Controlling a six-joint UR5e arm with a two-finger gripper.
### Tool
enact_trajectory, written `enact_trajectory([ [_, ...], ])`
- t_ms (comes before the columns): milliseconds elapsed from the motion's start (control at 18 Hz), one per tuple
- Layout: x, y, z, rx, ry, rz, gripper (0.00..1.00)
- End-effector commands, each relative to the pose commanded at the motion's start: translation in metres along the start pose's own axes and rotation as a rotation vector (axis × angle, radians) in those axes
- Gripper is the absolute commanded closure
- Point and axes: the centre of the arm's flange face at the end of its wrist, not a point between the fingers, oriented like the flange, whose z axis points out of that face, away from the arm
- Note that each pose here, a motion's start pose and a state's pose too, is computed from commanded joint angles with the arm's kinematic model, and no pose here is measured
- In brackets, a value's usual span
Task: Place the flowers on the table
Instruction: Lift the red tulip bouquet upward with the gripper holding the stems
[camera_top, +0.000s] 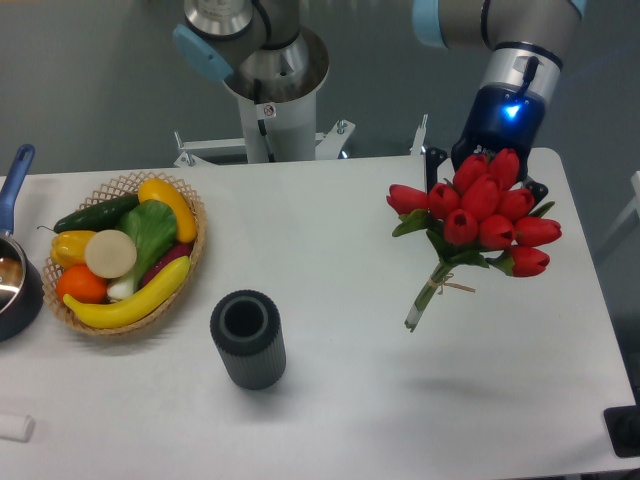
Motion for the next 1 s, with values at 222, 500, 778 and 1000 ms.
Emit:
enact_trajectory([
  [222,0.0,0.003,-0.003,-0.084,-0.068,0.011,0.56],
  [500,0.005,0.004,-0.004,-0.213,-0.162,0.038,0.56],
  [778,0.014,0.008,0.016,-0.371,-0.235,0.077,0.56],
  [1000,0.016,0.017,0.033,-0.463,-0.257,0.102,0.56],
])
